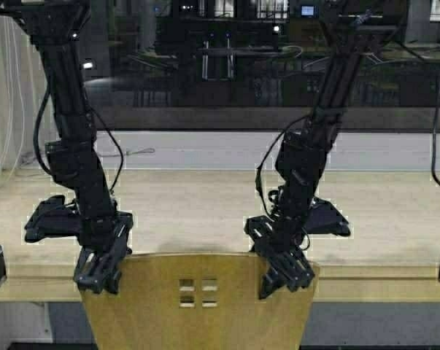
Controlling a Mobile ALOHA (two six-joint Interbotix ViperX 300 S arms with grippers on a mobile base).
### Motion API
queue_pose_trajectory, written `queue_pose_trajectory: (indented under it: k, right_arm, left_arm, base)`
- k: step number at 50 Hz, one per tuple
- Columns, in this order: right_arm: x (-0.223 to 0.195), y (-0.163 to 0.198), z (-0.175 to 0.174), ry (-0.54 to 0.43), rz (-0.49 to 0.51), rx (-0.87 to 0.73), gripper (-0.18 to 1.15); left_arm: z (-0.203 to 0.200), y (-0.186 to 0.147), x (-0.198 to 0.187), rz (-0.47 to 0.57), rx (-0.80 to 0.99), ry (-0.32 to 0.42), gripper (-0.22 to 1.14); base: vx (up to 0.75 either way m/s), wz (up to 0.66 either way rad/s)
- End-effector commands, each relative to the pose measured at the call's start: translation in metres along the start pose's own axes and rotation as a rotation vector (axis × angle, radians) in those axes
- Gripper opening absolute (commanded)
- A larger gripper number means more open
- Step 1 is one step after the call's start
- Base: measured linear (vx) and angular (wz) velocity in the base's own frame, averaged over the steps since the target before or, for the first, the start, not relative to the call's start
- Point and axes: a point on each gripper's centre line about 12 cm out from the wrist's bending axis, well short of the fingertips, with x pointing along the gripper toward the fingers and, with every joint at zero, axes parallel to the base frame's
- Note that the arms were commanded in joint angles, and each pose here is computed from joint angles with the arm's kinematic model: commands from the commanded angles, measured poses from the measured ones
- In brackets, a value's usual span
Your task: Push the chairs under the table
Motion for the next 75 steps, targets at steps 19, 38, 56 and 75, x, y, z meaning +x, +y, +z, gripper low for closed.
queue_pose_trajectory:
  k: [19,38,56,75]
  right_arm:
    - [-0.058,0.051,0.029,0.041,0.069,0.045,1.00]
    - [-0.132,0.067,0.031,0.093,0.094,0.044,1.00]
    - [-0.172,0.086,0.031,0.064,0.155,-0.128,1.00]
    - [-0.265,0.084,0.046,-0.160,0.171,-0.843,1.00]
  left_arm:
    - [-0.002,-0.054,-0.042,-0.052,-0.018,0.084,0.79]
    - [0.017,-0.086,-0.112,-0.115,-0.005,0.124,0.79]
    - [0.025,-0.101,-0.161,-0.212,0.244,0.124,0.79]
    - [0.036,-0.112,-0.261,-0.381,0.993,0.079,0.79]
  base:
    - [0.00,0.00]
    - [0.00,0.00]
    - [0.00,-0.01]
    - [-0.01,0.00]
